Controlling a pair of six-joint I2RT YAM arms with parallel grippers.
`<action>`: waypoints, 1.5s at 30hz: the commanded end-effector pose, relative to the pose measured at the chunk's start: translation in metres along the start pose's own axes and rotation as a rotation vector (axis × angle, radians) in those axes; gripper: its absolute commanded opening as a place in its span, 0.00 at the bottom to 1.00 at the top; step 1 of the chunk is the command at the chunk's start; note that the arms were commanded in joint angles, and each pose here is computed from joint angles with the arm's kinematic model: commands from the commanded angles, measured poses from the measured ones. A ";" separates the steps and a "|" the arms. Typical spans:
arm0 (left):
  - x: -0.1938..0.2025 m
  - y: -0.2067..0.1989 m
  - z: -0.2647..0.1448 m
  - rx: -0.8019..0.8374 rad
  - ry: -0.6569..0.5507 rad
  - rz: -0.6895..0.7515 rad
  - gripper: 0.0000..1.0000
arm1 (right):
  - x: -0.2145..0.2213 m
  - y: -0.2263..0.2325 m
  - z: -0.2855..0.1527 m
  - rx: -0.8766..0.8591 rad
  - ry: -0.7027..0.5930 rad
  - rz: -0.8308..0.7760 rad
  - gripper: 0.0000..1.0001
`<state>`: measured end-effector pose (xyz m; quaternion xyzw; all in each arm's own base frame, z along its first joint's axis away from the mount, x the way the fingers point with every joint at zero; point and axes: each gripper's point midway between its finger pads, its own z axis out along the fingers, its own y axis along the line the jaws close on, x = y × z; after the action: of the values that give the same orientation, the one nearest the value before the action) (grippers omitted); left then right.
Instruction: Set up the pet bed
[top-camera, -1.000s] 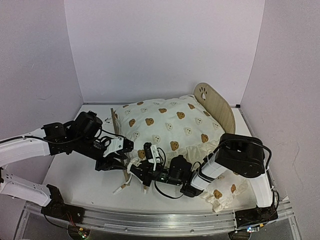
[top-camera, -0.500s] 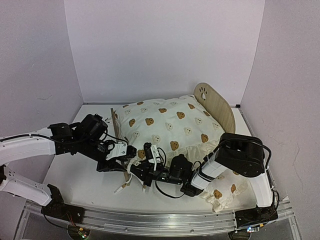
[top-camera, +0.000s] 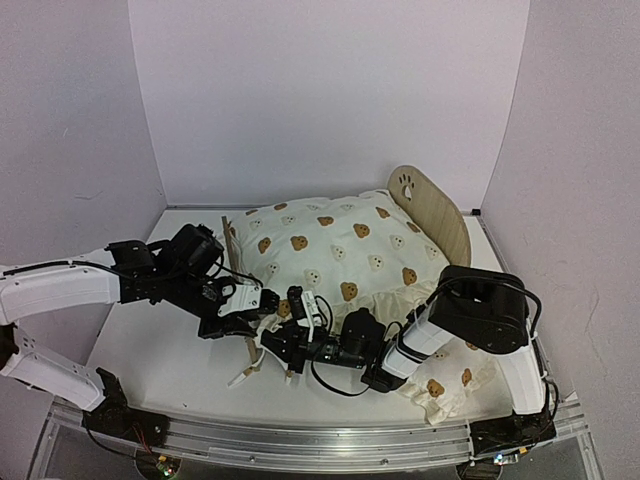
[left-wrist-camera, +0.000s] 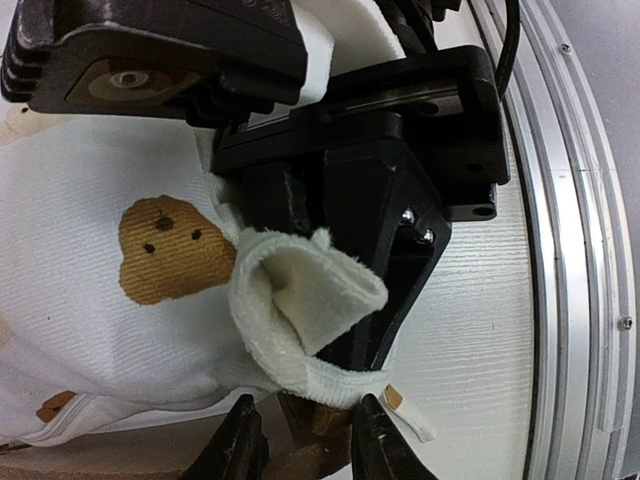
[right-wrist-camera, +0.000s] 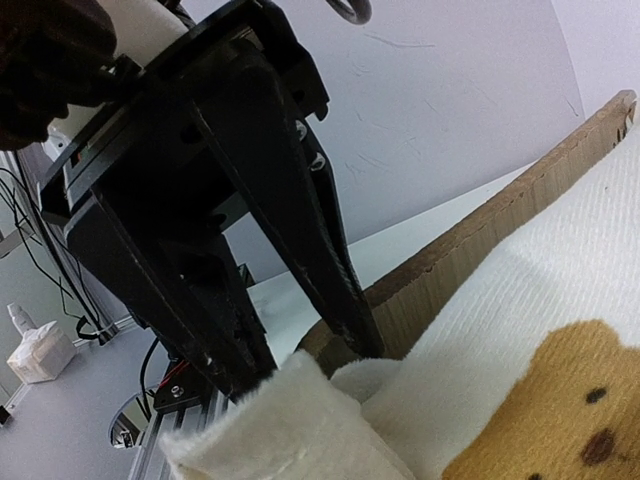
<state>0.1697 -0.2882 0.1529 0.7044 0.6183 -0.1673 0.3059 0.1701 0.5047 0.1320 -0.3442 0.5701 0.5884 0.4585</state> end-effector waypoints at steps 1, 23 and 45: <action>0.008 -0.012 0.003 0.074 0.035 -0.034 0.34 | -0.049 0.017 0.001 -0.053 -0.157 -0.062 0.07; 0.015 -0.034 0.004 0.127 0.042 -0.069 0.00 | -0.063 0.026 0.000 -0.111 -0.197 -0.037 0.08; -0.011 -0.022 -0.029 -0.061 -0.216 -0.229 0.00 | 0.034 -0.015 -0.034 0.213 0.292 0.239 0.52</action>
<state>0.1412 -0.2678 0.1619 0.6178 0.6705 -0.2306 0.3401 0.1697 0.4763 0.1004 -0.2820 0.6768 0.5727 0.3666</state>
